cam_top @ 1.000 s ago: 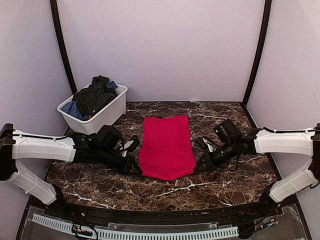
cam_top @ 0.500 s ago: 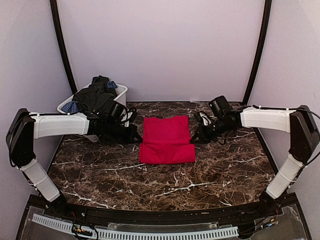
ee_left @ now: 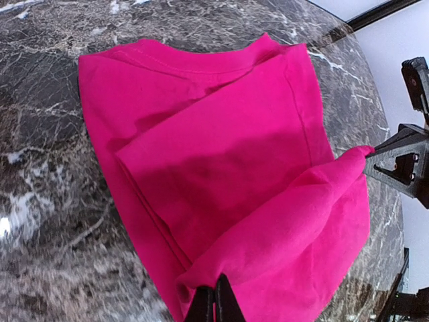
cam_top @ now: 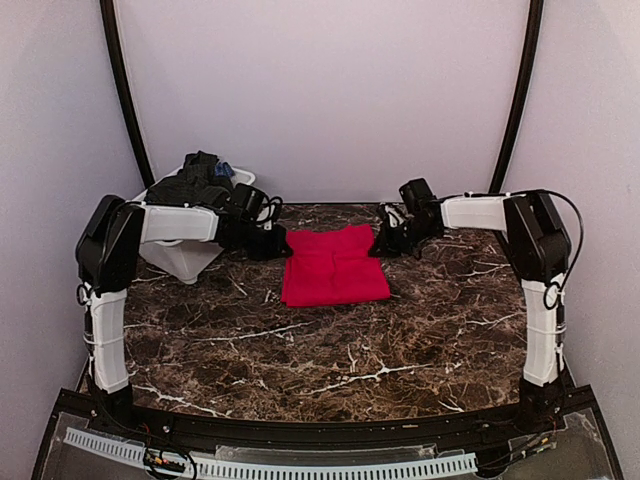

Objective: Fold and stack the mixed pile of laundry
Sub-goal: Fold the 2/3-rectangle-folded T-shirt at the center of the board, then move the square-folded T-shirt to the center of the board.

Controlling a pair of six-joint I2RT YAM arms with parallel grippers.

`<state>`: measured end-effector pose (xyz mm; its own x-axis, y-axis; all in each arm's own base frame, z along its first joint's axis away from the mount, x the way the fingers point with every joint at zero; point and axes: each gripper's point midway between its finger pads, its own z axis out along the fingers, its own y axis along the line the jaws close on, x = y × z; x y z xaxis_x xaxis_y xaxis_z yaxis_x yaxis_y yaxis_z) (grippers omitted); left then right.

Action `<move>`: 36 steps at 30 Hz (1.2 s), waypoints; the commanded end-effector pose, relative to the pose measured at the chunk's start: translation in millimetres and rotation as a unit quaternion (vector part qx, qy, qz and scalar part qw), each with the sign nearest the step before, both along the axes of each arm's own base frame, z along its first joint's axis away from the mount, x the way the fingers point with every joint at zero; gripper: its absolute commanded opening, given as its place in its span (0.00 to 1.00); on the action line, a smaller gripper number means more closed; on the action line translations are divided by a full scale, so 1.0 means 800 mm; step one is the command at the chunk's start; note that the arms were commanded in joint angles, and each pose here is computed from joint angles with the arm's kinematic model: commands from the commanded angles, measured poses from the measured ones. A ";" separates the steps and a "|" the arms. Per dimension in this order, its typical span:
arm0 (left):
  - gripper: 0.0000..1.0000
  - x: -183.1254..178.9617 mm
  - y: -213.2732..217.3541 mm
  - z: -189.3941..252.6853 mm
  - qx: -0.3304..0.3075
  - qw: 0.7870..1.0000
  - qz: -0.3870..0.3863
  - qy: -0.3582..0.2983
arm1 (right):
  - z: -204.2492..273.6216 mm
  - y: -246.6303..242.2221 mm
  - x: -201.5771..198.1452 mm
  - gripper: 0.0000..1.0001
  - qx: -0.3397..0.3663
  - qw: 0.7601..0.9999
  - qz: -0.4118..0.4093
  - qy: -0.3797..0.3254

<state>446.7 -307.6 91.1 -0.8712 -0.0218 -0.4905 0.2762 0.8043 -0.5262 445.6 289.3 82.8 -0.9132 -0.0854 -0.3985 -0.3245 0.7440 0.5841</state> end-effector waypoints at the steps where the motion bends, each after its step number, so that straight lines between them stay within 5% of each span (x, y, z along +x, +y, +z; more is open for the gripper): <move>1: 0.00 0.022 -0.010 -0.037 0.011 1.000 -0.015 0.008 | -0.055 0.002 0.016 0.00 -0.015 1.000 0.002 0.017; 10: 0.00 -0.047 -0.003 -0.088 0.042 0.996 -0.033 0.066 | -0.088 -0.004 -0.052 0.00 -0.026 0.998 0.021 0.058; 21: 0.00 -0.290 0.014 -0.115 0.062 0.981 -0.089 0.162 | -0.092 -0.022 -0.299 0.00 -0.014 0.985 0.041 0.166; 24: 0.00 -0.304 0.041 -0.104 0.081 0.982 -0.070 0.153 | -0.067 -0.034 -0.333 0.10 -0.013 0.984 0.039 0.171; 33: 0.03 -0.282 0.059 -0.040 0.102 0.989 -0.049 0.091 | -0.022 -0.095 -0.318 0.00 -0.075 0.992 0.002 0.104; 36: 0.17 -0.280 0.053 -0.031 0.104 0.989 -0.071 0.082 | 0.000 -0.077 -0.307 0.18 -0.040 0.996 0.025 0.077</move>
<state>220.4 -270.7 57.4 -0.9353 0.1551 -0.3181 0.2907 0.8492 -0.4409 192.0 222.3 68.6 -0.9734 -0.1250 -0.1921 -0.2137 0.7977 0.5639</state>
